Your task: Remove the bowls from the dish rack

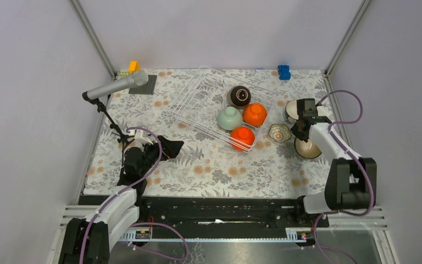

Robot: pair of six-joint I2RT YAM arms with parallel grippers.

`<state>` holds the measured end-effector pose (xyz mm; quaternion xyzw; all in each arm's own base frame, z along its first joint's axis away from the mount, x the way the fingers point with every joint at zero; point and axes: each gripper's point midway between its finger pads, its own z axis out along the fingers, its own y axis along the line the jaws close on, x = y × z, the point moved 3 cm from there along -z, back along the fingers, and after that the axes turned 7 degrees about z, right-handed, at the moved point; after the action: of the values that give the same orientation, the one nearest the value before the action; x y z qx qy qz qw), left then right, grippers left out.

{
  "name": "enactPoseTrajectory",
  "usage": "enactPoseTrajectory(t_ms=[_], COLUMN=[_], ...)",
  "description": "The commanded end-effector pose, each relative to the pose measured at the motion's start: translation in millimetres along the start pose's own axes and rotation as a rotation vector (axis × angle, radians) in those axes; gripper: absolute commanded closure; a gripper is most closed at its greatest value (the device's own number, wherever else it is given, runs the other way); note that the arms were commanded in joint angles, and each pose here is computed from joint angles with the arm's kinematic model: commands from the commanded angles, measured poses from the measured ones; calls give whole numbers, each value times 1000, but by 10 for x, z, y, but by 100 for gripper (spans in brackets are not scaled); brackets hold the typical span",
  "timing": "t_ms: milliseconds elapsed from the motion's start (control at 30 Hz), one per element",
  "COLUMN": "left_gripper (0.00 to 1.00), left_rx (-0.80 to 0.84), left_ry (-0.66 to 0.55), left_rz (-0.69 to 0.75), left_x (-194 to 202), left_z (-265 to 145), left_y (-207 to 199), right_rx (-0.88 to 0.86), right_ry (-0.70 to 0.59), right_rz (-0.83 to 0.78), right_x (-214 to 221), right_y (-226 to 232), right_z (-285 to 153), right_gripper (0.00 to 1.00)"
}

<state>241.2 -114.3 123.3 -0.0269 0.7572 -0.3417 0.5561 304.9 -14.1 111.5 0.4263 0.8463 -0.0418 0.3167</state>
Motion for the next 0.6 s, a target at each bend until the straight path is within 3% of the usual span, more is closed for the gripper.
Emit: enactPoseTrajectory(t_ms=[0,167,267,400,433,467,500,567], left_gripper=[1,1,1,1,1,1,1,1], left_rx=[21,14,16,21,22,23,25,24], left_ry=[-37,-43,-43,-39,-40,-39,-40,-44], left_rz=[23,26,25,25,25,24,24,24], left_x=[-81,-89,-93,-93,-95,-94,-93,-98], left_z=[13,7,9,12,10,9,5,-1], left_y=[-39,-31,-35,-44,-46,-49,-53,-53], right_rx=[-20,165,175,122,113,104,79,47], right_ry=[28,30,60,60,52,43,38,-2], right_rz=[63,37,-8,-34,-37,-37,-48,-38], right_x=[-151,-146,-119,-128,-135,-147,-147,-205], right_y=[259,122,142,203,204,199,212,225], right_z=[78,284,344,343,336,319,303,254], right_gripper=[100,100,100,88,73,29,9,1])
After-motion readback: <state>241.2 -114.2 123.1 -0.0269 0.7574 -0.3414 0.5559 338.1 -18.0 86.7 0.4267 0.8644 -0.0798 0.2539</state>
